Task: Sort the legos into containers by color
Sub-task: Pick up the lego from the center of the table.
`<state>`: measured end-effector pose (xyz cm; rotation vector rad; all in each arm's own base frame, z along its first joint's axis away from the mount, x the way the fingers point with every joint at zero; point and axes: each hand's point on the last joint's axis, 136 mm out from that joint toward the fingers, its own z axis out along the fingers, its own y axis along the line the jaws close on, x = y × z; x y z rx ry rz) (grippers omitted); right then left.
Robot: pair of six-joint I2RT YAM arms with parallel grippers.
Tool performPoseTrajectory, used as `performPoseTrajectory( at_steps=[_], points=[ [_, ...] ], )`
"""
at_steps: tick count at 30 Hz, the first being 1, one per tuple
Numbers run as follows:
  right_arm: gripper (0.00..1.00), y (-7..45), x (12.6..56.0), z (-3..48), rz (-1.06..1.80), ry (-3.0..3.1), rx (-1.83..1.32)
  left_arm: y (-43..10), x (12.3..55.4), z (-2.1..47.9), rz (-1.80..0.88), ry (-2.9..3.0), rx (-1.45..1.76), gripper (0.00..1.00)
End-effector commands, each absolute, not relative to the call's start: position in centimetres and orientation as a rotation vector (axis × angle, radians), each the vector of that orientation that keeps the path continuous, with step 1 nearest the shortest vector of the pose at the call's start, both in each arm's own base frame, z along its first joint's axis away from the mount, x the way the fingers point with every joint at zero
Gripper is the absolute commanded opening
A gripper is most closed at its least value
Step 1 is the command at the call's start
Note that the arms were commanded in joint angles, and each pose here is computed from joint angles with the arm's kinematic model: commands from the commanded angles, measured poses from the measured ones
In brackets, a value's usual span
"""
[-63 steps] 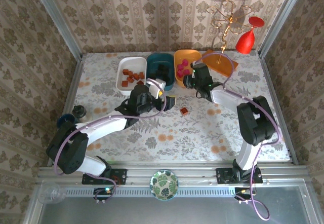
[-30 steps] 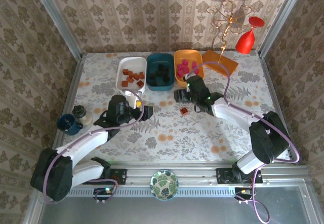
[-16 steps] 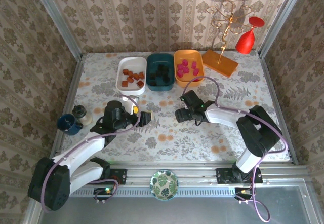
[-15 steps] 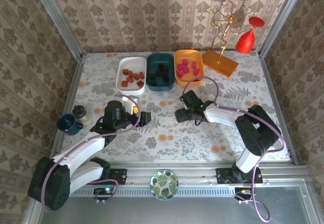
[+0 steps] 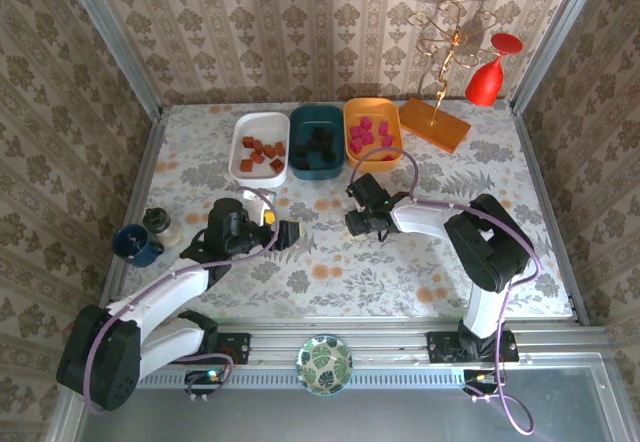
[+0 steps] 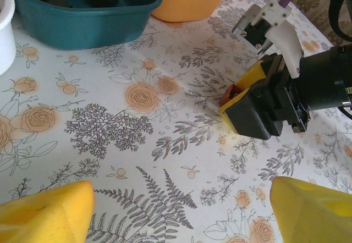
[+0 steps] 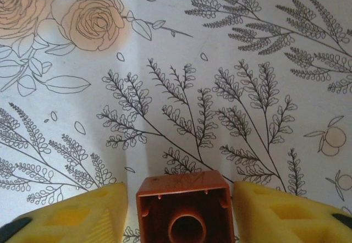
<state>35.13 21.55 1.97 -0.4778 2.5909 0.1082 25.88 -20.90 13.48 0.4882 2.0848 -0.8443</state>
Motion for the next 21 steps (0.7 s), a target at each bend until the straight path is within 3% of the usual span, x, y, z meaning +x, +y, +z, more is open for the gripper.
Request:
performPoseTrajectory(
  at_steps=[1,7,21],
  points=[
    [0.46,22.4,35.4,2.3,0.140,2.579,-0.482,-20.8,25.8,13.3,-0.863,2.086,0.470,0.84],
    [0.36,25.4,35.2,4.6,0.359,2.510,-0.434,-19.9,26.5,12.7,-0.800,2.116,0.405,0.84],
    [0.32,35.8,41.0,13.2,0.971,2.230,-0.249,-13.7,29.4,14.0,-0.708,2.070,0.090,0.86]
  ],
)
